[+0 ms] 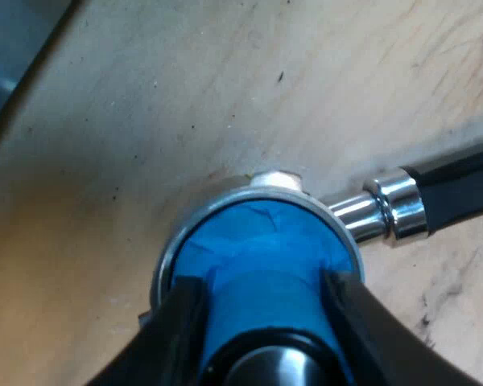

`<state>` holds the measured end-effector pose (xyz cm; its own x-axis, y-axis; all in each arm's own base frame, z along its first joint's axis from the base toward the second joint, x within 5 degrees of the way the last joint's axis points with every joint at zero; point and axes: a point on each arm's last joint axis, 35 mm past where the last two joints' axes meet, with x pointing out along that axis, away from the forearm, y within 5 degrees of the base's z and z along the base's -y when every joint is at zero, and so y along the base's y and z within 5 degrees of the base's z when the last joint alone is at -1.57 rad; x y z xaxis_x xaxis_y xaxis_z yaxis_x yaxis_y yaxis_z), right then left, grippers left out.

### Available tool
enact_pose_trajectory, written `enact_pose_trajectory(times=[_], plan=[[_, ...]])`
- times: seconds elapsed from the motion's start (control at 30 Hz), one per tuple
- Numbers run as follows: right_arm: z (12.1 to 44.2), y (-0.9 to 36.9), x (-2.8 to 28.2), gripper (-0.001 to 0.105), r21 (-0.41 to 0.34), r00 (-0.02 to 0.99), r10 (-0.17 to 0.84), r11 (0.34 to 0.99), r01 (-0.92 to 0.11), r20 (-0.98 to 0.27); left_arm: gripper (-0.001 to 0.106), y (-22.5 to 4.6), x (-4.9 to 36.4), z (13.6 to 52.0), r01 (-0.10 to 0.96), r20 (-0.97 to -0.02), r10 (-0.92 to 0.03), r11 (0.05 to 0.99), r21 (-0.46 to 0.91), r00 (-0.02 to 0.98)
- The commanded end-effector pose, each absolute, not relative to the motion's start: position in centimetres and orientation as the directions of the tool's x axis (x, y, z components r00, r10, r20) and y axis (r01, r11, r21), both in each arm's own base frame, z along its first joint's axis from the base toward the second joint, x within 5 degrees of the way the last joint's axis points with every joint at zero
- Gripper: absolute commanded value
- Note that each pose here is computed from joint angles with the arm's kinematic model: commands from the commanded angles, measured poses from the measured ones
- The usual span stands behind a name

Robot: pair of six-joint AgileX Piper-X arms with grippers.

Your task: Grind coffee beans and then tamp

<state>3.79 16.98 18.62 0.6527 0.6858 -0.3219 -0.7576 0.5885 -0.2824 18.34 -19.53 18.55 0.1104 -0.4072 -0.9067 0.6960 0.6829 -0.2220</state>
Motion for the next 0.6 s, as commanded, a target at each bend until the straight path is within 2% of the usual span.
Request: enact_pose_trajectory(times=[0.03,0.3,0.6], plan=[[19.0,17.0,3.8,0.067,-0.285,0.657,0.690,0.592,-0.754,-0.305,0.000,-19.8,18.5,18.0,0.684,-0.915,-0.392,0.693,-0.230,0.090],[19.0,17.0,3.8,0.067,-0.285,0.657,0.690,0.592,-0.754,-0.305,0.000,-19.6,18.4,16.8,0.673,-0.935,-0.351,0.703,-0.230,0.046],[19.0,17.0,3.8,0.067,-0.285,0.657,0.690,0.592,-0.754,-0.305,0.000,-18.1,16.9,14.3,0.663,-0.952,-0.306,0.714,-0.226,0.004]])
